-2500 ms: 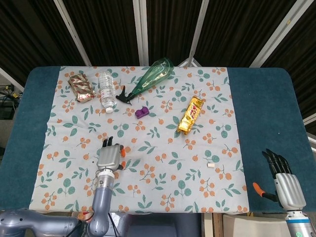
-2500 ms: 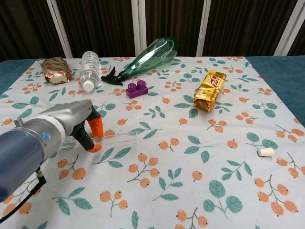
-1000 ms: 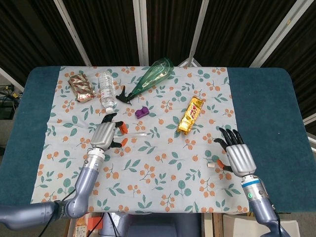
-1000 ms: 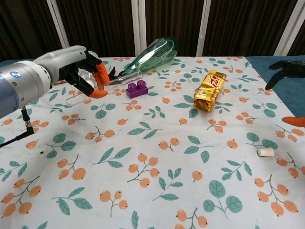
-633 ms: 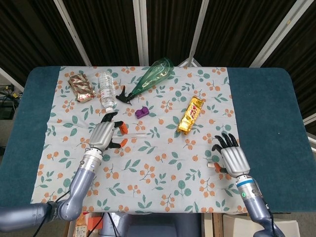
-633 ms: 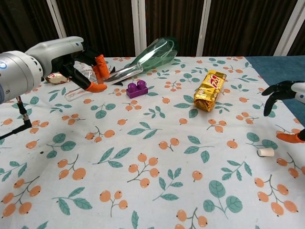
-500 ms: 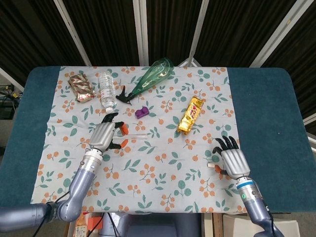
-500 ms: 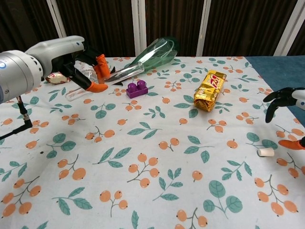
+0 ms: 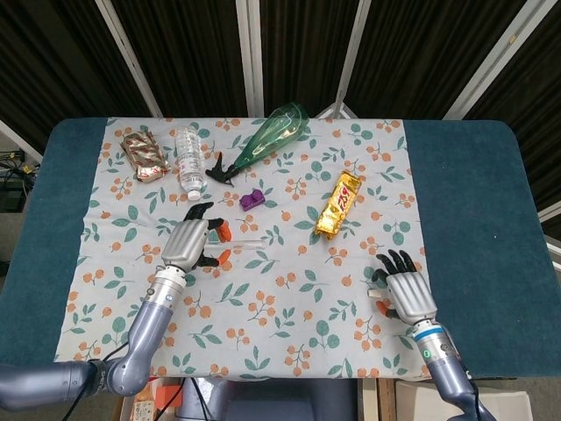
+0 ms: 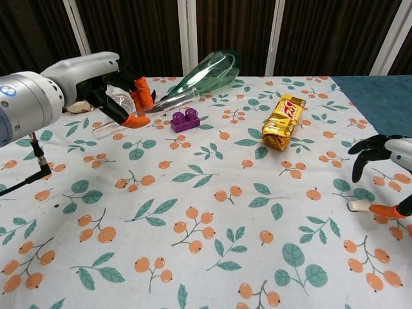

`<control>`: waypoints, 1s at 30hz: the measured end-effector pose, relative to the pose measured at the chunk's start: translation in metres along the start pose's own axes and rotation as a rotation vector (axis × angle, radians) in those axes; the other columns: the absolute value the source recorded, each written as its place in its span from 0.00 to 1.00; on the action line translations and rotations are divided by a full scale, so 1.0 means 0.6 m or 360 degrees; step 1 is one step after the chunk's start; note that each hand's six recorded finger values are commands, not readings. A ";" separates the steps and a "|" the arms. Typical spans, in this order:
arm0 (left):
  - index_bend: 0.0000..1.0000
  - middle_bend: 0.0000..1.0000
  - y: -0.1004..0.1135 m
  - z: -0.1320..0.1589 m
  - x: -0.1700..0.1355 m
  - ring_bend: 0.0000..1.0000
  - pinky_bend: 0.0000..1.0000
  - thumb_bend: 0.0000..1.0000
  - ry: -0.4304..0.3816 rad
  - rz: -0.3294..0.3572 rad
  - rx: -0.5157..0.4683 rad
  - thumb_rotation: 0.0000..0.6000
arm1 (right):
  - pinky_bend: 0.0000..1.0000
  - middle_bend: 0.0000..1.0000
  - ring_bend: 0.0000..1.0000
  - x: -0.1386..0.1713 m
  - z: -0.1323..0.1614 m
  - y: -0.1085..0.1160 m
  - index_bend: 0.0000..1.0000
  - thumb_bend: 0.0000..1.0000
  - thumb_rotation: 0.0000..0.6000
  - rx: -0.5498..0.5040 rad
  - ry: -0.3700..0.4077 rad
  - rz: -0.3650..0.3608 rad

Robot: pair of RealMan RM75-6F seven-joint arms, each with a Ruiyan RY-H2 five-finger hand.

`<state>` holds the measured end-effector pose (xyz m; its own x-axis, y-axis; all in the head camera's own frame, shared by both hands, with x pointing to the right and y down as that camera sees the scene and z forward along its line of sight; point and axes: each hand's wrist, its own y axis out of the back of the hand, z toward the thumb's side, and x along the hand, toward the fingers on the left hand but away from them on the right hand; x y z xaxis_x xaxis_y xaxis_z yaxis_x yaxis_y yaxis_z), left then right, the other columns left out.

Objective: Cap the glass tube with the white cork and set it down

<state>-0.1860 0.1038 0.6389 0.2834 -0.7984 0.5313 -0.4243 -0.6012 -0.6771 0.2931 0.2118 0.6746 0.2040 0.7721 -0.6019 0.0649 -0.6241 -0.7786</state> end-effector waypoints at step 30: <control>0.65 0.51 -0.001 -0.002 0.003 0.08 0.00 0.53 0.0005 0.0010 0.0025 1.00 | 0.00 0.19 0.04 -0.028 -0.022 -0.040 0.51 0.31 1.00 -0.0004 -0.0057 0.0035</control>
<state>-0.1861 0.1027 0.6410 0.2782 -0.8020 0.5285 -0.4123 -0.5967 -0.6885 0.3012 0.2119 0.7058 0.1702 0.7619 -0.6249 0.0633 -0.6413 -0.7647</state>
